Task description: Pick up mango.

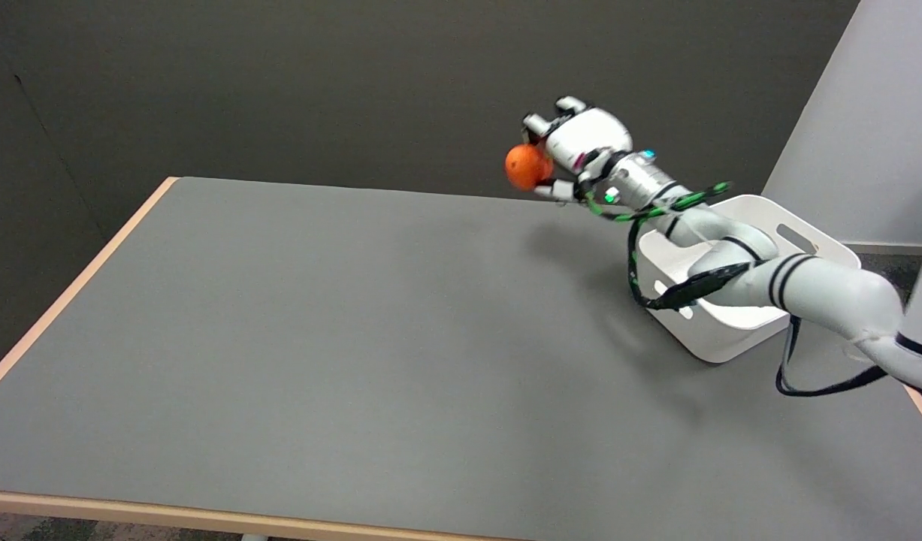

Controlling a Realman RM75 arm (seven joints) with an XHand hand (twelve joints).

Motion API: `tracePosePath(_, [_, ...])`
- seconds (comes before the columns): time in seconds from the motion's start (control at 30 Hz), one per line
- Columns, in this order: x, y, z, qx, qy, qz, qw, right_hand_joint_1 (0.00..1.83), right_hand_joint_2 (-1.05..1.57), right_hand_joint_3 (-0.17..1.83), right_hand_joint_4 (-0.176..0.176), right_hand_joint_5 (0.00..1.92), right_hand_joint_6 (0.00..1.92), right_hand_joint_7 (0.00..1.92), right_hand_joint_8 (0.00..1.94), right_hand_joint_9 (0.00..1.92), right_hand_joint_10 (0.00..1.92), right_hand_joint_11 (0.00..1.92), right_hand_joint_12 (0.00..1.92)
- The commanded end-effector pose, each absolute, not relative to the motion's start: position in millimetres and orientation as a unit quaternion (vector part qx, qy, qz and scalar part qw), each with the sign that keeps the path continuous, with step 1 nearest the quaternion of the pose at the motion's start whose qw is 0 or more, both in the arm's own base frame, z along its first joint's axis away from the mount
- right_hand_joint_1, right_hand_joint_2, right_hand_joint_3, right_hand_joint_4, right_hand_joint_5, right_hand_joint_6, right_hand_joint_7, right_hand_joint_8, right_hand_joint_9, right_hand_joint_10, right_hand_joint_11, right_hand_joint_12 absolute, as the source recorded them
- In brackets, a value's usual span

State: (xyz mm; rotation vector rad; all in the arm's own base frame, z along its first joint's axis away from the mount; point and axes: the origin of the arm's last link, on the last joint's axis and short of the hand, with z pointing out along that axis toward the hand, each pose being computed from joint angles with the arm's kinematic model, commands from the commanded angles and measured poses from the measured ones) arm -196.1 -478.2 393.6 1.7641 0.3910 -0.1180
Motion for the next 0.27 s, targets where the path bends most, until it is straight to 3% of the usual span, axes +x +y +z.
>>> tracePosePath(0.03, [-146.3, -380.3, 514.1, 0.609, 0.12, 0.178, 0.763, 1.08, 1.21, 0.32, -0.051, 0.46, 1.74, 0.7, 1.6, 0.7, 1.76, 0.17, 1.92])
tracePosePath(0.13, [-156.4, -358.9, 519.3, 0.586, 0.09, 0.203, 0.779, 1.08, 1.21, 0.33, -0.069, 0.45, 1.74, 0.71, 1.63, 0.72, 1.89, 0.18, 1.92])
tracePosePath(0.27, [-149.4, -333.1, 526.2, 0.552, 0.081, 0.246, 0.793, 1.08, 1.18, 0.38, -0.067, 0.46, 1.72, 0.71, 1.65, 0.72, 1.91, 0.19, 1.92])
